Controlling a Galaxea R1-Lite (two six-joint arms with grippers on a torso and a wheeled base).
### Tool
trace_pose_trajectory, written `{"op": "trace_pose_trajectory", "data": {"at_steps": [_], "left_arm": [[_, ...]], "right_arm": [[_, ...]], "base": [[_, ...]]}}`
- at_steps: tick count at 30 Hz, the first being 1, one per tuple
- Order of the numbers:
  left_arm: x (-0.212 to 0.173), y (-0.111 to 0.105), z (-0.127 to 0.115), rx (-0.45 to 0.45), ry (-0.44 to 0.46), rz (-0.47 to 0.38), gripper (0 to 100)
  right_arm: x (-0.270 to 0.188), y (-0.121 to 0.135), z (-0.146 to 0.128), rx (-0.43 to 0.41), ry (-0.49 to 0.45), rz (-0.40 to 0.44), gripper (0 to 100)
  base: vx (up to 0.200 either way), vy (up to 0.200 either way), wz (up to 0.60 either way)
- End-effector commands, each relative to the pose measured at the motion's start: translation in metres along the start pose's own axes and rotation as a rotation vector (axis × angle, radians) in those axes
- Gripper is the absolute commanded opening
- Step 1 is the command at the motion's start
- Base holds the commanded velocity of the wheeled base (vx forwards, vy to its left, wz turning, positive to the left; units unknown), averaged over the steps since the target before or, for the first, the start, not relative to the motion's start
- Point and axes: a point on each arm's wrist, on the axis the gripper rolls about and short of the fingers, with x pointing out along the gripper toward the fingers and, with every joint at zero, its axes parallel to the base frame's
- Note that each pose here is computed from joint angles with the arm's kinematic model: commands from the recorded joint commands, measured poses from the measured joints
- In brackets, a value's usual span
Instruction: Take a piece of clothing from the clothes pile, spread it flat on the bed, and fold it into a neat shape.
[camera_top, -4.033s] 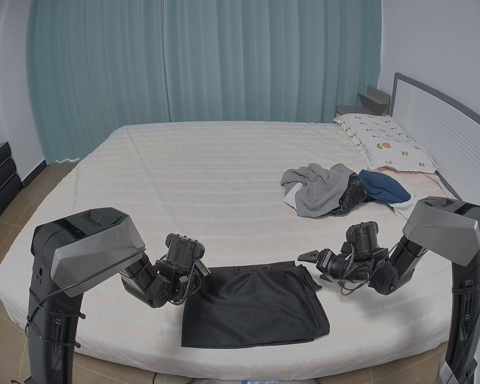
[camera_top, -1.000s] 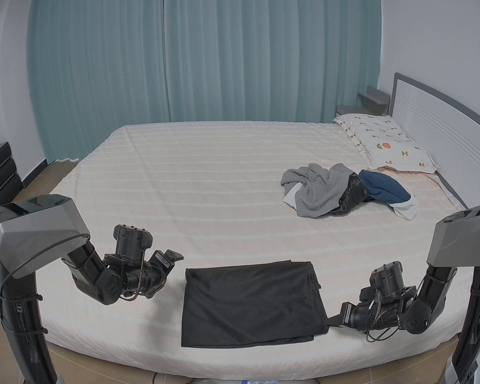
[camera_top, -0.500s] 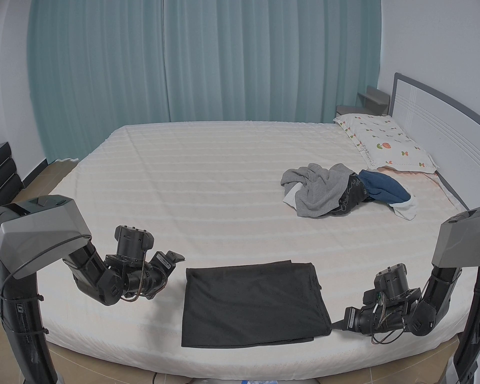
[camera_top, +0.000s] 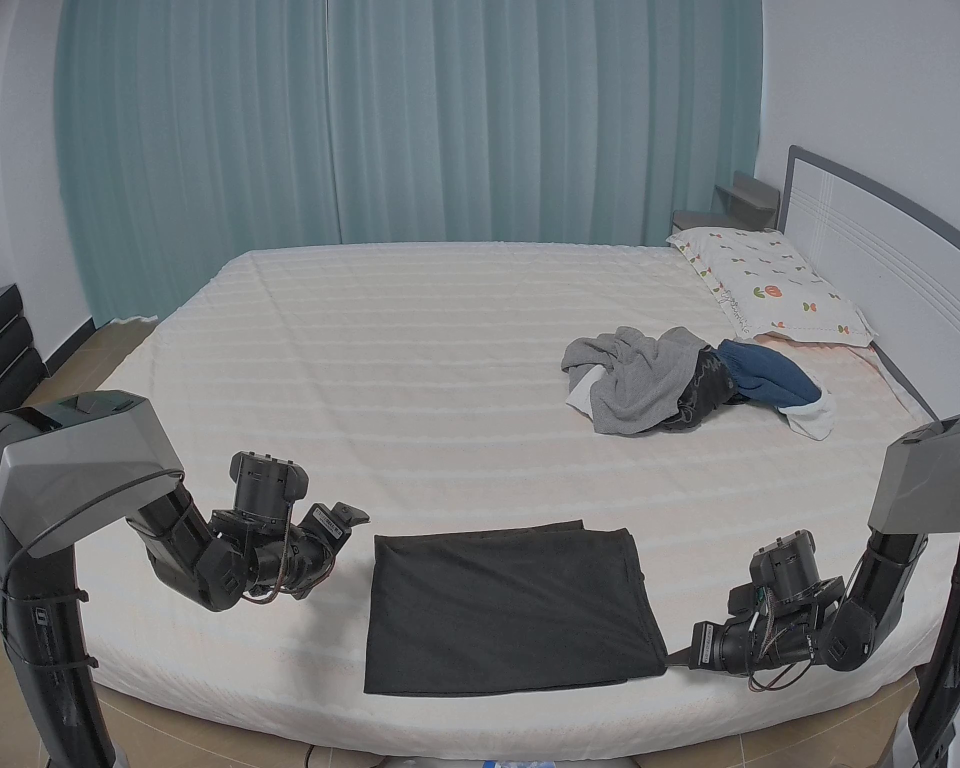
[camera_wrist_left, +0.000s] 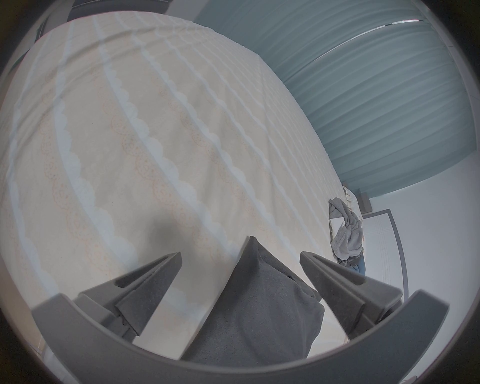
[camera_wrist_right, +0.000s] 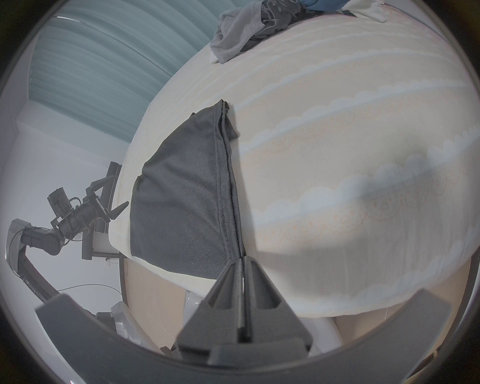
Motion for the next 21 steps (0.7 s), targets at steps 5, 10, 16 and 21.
{"op": "trace_pose_trajectory", "data": {"at_steps": [5,10,16,21], "left_arm": [[0.001,-0.002,-0.002,0.004,0.003,-0.005,100],[0.002,-0.002,-0.002,0.005,0.003,-0.004,100],[0.003,-0.001,-0.003,0.005,0.002,0.001,100],[0.003,-0.001,-0.002,0.005,-0.009,0.005,100]], "right_arm": [[0.002,0.005,0.023,0.005,-0.097,0.048,100],[0.022,0.011,0.062,0.078,-0.19,0.097,100],[0.056,0.012,0.102,0.131,-0.261,0.114,100],[0.081,0.012,0.109,0.131,-0.288,0.069,100]], "base": [[0.0,0.0,0.0],[0.0,0.0,0.0],[0.0,0.0,0.0],[0.0,0.0,0.0]]}}
